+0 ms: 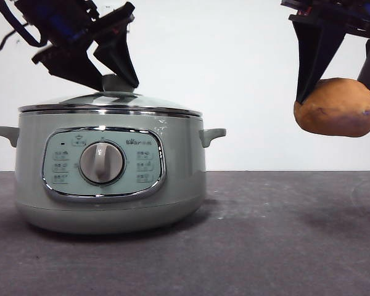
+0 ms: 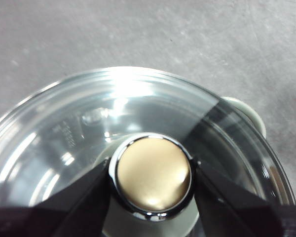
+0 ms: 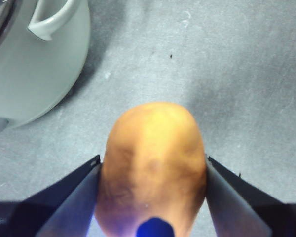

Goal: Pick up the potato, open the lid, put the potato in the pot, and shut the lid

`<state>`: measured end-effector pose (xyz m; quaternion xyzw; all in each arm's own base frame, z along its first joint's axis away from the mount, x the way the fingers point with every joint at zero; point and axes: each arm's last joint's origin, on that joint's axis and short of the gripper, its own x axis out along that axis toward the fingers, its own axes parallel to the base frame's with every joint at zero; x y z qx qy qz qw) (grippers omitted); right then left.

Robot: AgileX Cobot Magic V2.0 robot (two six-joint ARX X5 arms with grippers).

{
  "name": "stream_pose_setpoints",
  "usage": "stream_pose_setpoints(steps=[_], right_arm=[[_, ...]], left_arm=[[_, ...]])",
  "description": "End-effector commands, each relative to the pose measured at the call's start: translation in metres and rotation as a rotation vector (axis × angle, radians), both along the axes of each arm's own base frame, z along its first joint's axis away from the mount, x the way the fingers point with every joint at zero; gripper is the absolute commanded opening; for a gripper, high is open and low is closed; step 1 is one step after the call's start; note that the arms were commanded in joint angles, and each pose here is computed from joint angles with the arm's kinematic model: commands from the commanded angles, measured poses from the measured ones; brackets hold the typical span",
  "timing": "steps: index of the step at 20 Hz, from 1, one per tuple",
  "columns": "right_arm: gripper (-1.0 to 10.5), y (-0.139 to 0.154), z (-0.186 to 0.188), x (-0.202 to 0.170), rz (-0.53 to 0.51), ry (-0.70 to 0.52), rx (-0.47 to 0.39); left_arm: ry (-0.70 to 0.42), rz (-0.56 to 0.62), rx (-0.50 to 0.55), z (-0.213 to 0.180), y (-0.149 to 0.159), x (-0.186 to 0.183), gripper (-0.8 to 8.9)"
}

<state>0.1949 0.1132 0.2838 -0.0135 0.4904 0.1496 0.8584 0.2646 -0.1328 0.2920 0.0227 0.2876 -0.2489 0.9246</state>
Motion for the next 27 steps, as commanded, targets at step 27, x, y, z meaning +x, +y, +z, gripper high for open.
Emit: stream_pose_setpoints(steps=[27], right_arm=[[0.0, 0.199, -0.009, 0.124, 0.529, -0.155, 0.005]], left_arm=[[-0.653, 0.258, -0.142, 0.123, 0.118, -0.222, -0.08]])
